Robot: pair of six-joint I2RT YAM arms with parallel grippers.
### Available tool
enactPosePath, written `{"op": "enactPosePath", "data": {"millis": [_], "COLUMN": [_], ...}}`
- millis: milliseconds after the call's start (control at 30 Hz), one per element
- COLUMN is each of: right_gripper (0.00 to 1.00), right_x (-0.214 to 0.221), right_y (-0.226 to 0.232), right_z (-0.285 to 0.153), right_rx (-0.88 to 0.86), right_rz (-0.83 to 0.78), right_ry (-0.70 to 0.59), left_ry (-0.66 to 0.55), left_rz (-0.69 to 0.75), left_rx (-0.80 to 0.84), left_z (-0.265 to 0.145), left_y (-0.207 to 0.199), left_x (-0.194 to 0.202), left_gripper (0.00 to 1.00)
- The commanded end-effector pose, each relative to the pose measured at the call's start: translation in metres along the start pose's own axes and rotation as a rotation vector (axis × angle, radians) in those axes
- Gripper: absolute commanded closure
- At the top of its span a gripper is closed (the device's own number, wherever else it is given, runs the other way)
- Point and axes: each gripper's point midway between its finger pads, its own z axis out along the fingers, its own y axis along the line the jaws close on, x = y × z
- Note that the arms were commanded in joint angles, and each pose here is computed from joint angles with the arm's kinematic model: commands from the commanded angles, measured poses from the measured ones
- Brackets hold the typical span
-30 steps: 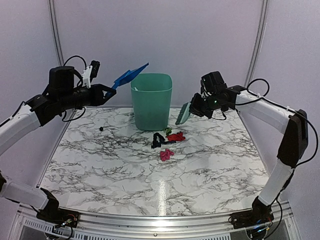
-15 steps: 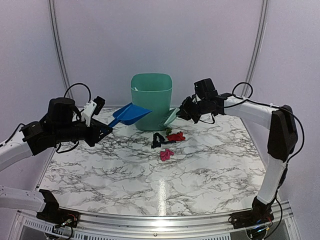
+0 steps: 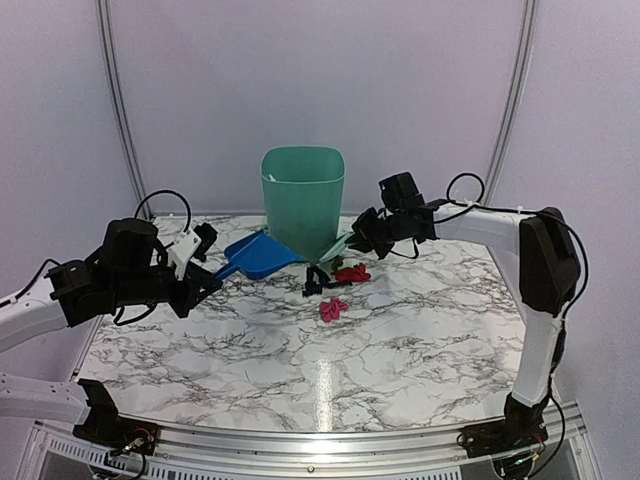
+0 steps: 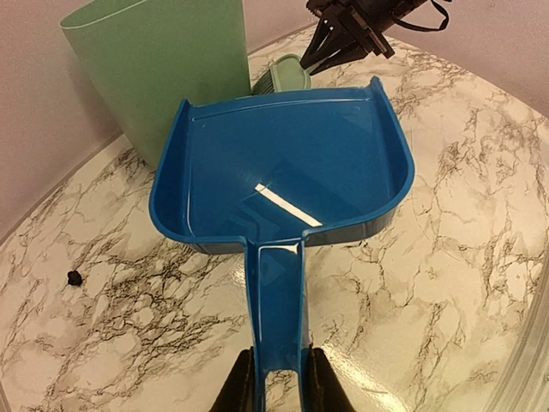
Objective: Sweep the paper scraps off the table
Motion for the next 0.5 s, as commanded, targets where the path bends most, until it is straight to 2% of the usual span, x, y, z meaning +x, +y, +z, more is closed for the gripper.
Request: {"op": "enactPosePath", "data": {"millis": [0,167,467], "right_gripper": [1.00,1.00,1.00], "right_x": [-0.003,0.007,0.029], "right_y": [-0.008,-0.031,-0.067], "right_z": [0.013,0.015,-0.011], "right_rx": [-0.013,0.032,0.125], "right_rz": [0.044,0.061,0.062], "right_ry": [0.012,0.039,0.073], "left_ry": [0.022,0.061,0.108], "left_rz": [0.039,0.079,0.131], "left_rx": [-0.006,-0.010,-0.016], "left_z": [0.003,0.010,0.021], "left_y": [-0.001,-0.001,0.000], "left_x": [0.008,0.018,0.028], "left_gripper": [1.00,1.00,1.00]}}
